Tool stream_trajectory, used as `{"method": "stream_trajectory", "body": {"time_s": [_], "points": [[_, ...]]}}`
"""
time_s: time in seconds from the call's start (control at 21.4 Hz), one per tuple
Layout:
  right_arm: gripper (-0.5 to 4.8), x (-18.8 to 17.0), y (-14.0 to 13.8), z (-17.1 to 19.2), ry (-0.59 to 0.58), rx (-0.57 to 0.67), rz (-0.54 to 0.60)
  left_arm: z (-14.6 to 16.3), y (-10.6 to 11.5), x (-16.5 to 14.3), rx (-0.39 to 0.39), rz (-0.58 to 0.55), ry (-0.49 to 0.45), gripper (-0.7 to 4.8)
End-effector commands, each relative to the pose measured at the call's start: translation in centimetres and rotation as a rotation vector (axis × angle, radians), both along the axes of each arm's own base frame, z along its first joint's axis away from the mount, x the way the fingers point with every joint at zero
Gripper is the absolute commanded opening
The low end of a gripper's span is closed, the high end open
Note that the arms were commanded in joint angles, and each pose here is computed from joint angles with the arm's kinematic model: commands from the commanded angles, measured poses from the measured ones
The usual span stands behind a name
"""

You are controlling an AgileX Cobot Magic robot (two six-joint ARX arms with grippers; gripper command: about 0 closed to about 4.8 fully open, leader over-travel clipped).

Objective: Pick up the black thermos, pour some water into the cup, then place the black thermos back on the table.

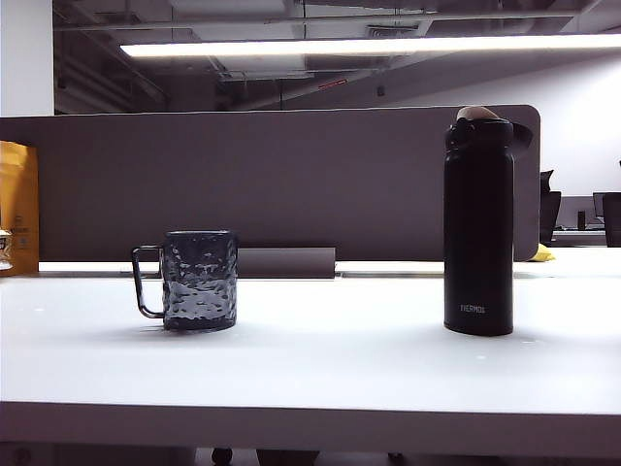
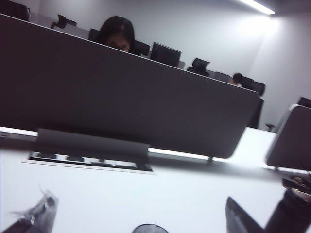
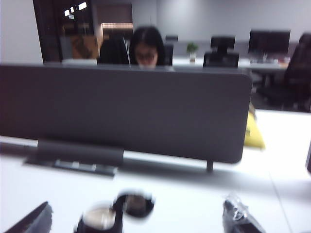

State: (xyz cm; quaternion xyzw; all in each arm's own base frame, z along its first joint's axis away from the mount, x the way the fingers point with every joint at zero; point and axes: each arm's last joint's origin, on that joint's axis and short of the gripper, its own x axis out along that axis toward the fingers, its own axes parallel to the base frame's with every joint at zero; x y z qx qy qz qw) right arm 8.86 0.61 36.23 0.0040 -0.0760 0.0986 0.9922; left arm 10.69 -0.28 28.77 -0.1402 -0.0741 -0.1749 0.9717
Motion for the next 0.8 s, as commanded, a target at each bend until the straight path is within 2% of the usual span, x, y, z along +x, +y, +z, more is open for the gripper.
{"method": "stream_trajectory", "body": {"time_s": [0.05,0.23,0.33,0.42,0.47,0.56,0.66,0.8], "points": [[4.79,1.8,0.1,1.2,-0.050,-0.001,0.036,1.7,-0.2,1.5,0.016,-0.087,0.024,4.79],[4.79,4.5,0.7,0.1,0.042,0.003,0.084,1.7,-1.7,3.8,0.055,-0.163,0.047,4.79],[4.79,6.2,1.5,-0.9,0.088,-0.006,0.125,1.2,-3.3,4.6,0.106,-0.210,0.060,4.79],[4.79,7.6,2.5,-2.7,0.146,-0.005,0.118,0.5,-5.2,5.0,0.177,-0.259,0.068,4.79],[4.79,8.3,3.0,-4.1,0.194,0.036,0.097,0.1,-6.2,5.2,0.222,-0.264,0.072,4.79],[4.79,8.9,3.8,-6.4,0.219,0.050,0.093,-0.5,-7.7,5.5,0.272,-0.315,0.086,4.79],[4.79,9.0,4.5,-8.7,0.212,0.047,0.125,-1.3,-9.0,5.7,0.290,-0.357,0.126,4.79],[4.79,9.0,5.4,-11.1,0.205,0.042,0.150,-2.0,-9.6,6.2,0.303,-0.366,0.159,4.79]]}}
